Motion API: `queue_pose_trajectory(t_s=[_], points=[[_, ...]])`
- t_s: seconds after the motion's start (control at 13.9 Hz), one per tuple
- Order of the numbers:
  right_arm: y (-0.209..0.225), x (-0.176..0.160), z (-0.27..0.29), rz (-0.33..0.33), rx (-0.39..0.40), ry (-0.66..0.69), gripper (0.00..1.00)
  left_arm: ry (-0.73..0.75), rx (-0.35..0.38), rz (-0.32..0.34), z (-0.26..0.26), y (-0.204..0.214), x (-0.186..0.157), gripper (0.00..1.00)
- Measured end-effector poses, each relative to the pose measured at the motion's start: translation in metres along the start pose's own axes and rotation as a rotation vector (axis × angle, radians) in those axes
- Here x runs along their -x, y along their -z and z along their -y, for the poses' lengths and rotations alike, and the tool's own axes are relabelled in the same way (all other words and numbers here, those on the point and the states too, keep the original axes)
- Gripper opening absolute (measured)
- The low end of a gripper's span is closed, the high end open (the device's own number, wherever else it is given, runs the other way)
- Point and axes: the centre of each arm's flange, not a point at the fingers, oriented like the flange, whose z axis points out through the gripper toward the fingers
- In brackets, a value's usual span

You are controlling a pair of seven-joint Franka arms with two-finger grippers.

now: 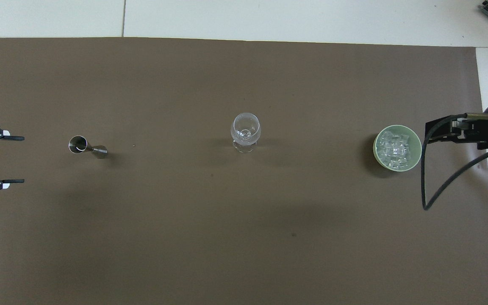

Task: Pour wine and add ice with both arms
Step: 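Open the left gripper and move it toward the silver jigger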

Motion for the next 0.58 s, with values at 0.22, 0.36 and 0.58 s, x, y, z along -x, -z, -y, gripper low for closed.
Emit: queue_pose_trajectory(t_s=[0.22,0.36,0.58], points=[[0.000,0.000,0.000,0.000,0.000,0.000,1.00,0.108,0.075,0.064,0.013,-0.017,-0.030,1.00],[0.000,0.000,0.000,0.000,0.000,0.000,1.00,0.186,0.132,0.109,0.023,-0.027,-0.050,1.00],[0.000,0.000,0.000,0.000,0.000,0.000,1.00,0.316,0.214,0.203,0.040,-0.048,-0.072,1.00]])
